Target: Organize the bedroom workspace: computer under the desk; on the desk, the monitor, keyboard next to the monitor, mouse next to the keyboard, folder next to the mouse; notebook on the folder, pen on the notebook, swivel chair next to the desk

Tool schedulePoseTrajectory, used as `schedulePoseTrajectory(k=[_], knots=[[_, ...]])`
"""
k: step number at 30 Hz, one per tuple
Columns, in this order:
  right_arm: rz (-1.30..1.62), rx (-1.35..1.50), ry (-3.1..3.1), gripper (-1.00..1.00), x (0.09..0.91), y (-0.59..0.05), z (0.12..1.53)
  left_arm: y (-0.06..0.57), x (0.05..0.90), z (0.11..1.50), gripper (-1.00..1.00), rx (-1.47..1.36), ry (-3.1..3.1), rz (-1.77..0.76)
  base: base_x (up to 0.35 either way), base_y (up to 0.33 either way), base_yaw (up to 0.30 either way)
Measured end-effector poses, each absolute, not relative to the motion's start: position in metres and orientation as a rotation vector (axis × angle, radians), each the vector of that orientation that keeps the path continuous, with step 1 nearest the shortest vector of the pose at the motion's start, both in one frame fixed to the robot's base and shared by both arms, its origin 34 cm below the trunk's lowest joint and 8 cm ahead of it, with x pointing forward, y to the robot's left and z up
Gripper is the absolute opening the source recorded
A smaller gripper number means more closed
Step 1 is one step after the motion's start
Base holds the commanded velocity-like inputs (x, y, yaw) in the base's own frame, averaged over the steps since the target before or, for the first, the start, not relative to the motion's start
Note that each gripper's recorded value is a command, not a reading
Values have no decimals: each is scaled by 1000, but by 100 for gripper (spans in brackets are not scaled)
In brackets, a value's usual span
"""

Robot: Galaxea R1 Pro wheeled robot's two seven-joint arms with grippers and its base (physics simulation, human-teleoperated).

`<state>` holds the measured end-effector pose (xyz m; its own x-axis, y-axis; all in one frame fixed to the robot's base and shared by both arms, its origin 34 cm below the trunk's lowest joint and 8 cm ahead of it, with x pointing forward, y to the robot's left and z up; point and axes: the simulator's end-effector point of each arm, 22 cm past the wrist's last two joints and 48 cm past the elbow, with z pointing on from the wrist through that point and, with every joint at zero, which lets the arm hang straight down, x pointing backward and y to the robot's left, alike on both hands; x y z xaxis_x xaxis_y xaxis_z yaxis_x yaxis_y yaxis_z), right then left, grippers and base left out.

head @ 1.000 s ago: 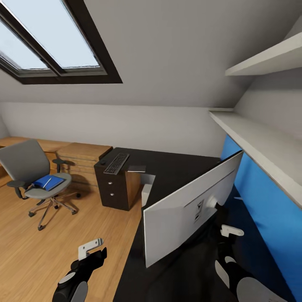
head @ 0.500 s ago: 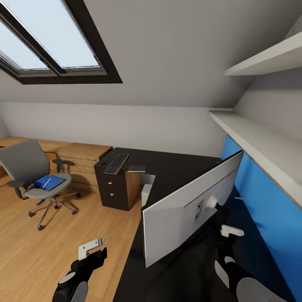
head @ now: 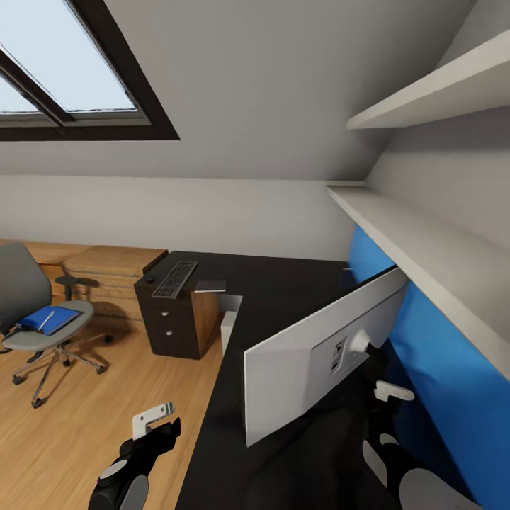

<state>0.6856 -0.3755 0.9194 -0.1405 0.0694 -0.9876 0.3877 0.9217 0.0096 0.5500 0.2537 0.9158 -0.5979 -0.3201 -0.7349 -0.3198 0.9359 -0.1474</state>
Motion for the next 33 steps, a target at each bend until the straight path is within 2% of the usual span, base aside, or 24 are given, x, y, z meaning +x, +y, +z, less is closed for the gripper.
schedulePoseTrajectory(k=[33], knots=[[-277,331,1698,-100,687,-369,921,254,550,916,100,-450,2249,-1,15,0,-8]])
